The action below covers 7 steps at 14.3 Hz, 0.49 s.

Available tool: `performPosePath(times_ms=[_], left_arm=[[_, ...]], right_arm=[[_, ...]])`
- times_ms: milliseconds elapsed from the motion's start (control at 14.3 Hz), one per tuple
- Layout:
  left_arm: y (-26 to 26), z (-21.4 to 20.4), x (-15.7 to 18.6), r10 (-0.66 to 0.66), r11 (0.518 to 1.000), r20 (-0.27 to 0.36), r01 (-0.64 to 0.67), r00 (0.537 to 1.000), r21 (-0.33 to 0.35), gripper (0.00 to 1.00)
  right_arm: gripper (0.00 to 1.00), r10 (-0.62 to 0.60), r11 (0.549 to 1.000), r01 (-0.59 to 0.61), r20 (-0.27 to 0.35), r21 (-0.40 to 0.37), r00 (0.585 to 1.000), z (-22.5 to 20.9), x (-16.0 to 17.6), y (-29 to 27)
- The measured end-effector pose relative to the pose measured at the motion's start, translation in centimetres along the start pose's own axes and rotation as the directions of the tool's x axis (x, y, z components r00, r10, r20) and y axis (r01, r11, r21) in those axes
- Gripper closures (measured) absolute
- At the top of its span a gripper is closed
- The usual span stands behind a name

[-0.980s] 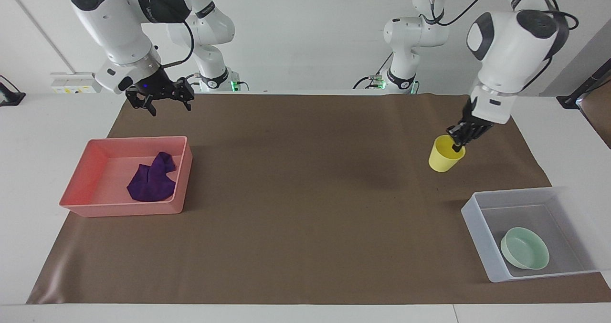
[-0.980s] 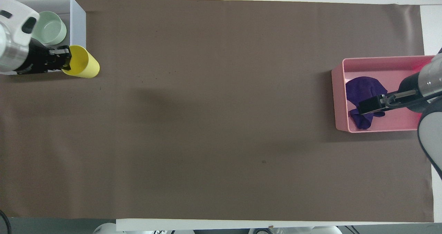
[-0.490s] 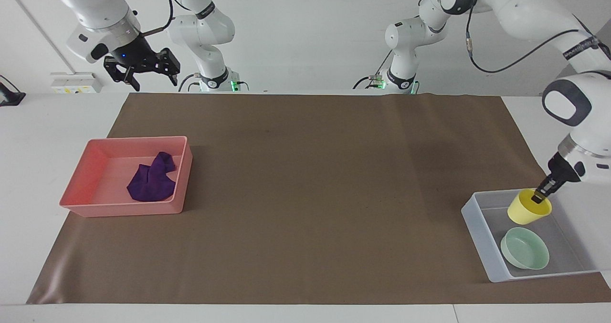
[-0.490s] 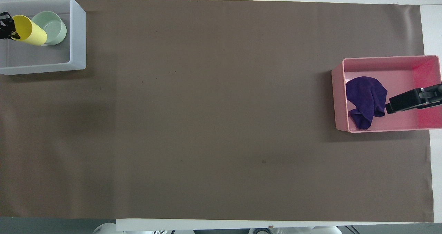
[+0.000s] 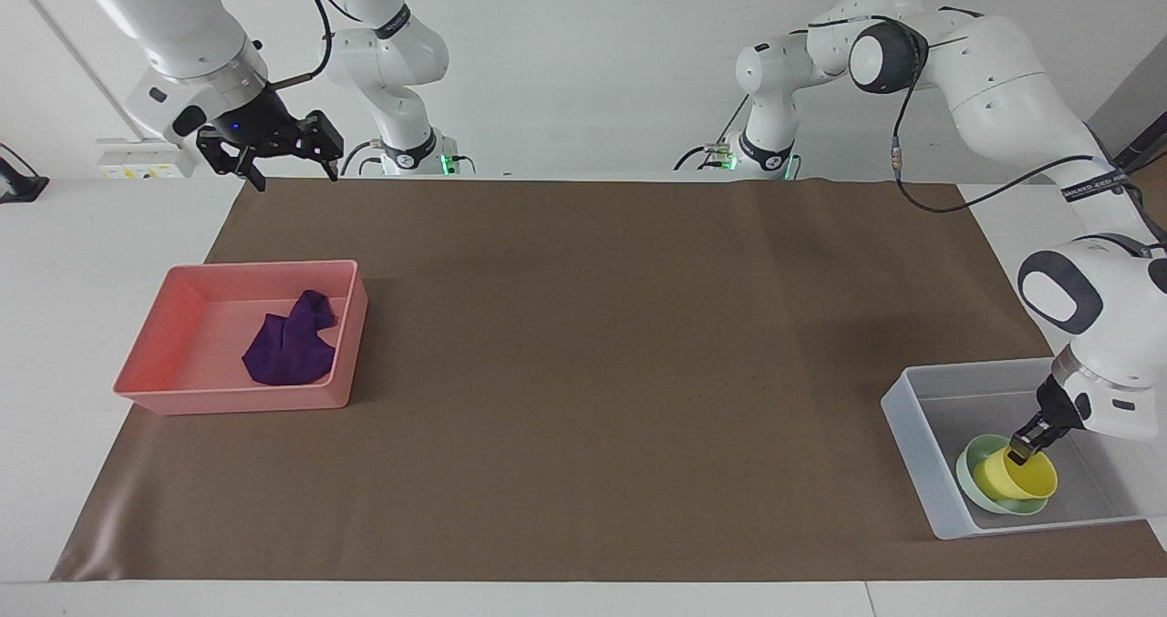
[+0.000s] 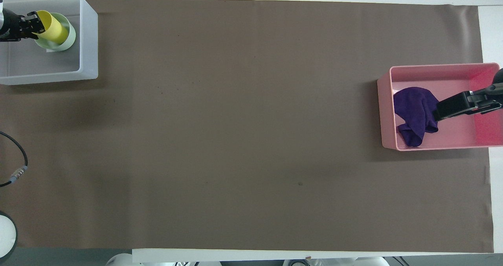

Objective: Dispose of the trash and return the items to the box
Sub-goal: 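Release the cup in the box and hold both grippers over the containers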

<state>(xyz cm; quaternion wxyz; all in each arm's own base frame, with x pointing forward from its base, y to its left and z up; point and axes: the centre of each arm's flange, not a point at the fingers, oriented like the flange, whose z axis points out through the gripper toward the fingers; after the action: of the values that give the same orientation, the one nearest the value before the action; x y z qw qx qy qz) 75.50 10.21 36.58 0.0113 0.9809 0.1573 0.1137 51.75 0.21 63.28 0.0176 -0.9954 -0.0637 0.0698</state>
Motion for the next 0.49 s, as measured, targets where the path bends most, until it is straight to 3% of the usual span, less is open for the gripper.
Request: performPosePath(times_ms=[210,350,490], left_arm=[[1.4,-4.5,-0.8,0.051,0.999,0.001,-0.051,0.999,0.003,0.23],[2.5,-10.7,-4.4,0.107,0.994,0.021,-0.107,0.994,0.010,0.01],[3.7,-17.2,-10.3,0.149,0.988,0.076,-0.151,0.986,0.022,0.00]], right_arm=[[0.00,-0.001,1.000,0.001,-0.009,-0.001,1.000,0.1,0.2,0.0],[0.00,-0.002,1.000,0.002,-0.008,-0.001,1.000,0.4,0.3,-0.1],[0.00,-0.002,1.000,0.002,-0.006,-0.001,1.000,0.5,0.3,-0.1]])
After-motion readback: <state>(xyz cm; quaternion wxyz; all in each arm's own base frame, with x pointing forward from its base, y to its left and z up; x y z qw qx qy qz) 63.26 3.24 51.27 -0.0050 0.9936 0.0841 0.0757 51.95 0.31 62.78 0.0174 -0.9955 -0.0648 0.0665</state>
